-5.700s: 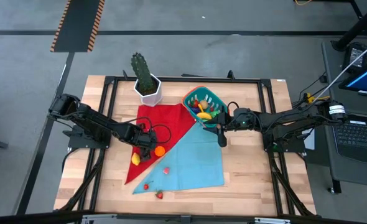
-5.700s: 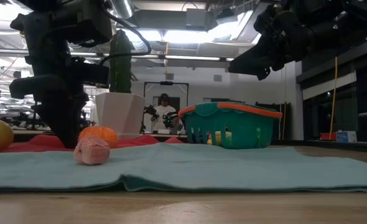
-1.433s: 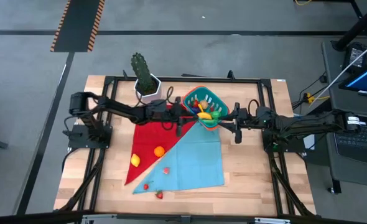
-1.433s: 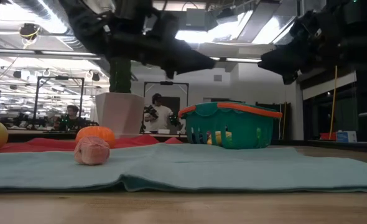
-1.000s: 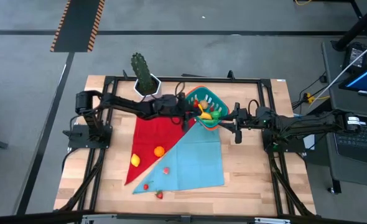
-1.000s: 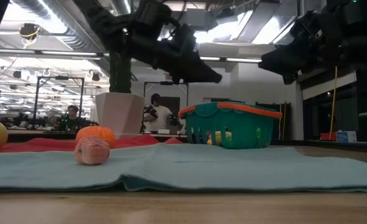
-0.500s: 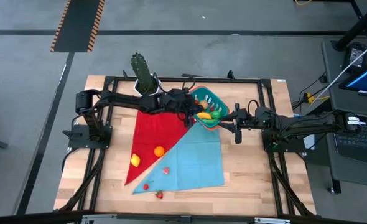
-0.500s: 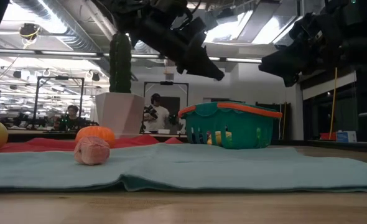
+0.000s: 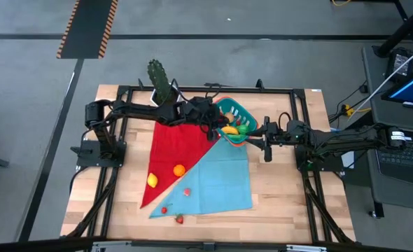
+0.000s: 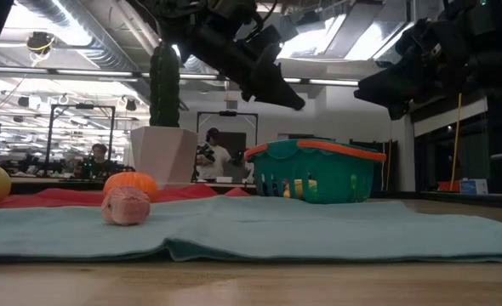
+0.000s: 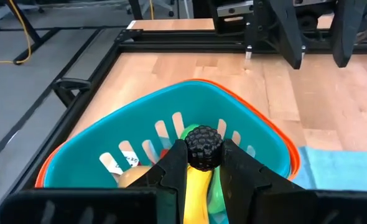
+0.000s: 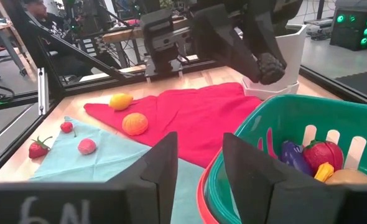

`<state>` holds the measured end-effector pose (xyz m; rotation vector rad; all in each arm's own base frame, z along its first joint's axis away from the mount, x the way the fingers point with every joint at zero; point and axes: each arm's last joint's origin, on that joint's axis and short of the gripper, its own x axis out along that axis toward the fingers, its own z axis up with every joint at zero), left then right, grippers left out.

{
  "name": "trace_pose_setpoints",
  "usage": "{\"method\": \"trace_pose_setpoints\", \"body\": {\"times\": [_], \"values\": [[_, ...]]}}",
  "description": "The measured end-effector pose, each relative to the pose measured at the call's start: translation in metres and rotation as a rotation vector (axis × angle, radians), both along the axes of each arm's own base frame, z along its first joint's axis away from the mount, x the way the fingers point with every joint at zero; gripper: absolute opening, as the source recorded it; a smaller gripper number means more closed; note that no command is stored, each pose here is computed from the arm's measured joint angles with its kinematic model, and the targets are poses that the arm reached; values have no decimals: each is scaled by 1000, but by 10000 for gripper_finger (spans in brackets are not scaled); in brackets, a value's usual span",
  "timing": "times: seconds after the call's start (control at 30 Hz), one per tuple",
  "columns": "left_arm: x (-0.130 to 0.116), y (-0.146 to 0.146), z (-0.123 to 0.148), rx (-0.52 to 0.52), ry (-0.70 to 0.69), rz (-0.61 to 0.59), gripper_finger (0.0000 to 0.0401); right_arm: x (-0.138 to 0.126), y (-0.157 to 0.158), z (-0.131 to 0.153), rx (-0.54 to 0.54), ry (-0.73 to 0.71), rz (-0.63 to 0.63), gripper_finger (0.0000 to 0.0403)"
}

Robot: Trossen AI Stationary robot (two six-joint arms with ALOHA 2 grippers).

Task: Build produce basket
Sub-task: Put the black berry into the blue basket

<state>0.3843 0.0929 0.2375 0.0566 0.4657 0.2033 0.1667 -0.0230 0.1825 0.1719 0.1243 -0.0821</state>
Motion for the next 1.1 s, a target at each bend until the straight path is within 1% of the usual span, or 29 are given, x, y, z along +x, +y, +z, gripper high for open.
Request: {"method": "trace_pose_setpoints", "body": {"times": [0.4,0.47,0.53,0.57,0.67,0.83,1.1], "values": [[0,4,1,-12,-1,3,64,0,0,-1,1,7,0,129],[7,6,0,-12,-4,1,64,0,0,-1,2,10,0,129],[12,8,-5,-23,33,-10,64,0,0,-1,3,15,-1,129],[18,9,-6,-22,31,-17,64,0,0,-2,8,19,-1,129],[29,13,-10,-40,85,-26,64,0,0,-3,26,28,-4,129],[45,19,-21,-36,158,-32,64,0,0,-4,26,43,-3,129],[59,25,-37,-40,227,-36,64,0,0,-5,14,47,-1,129]]}}
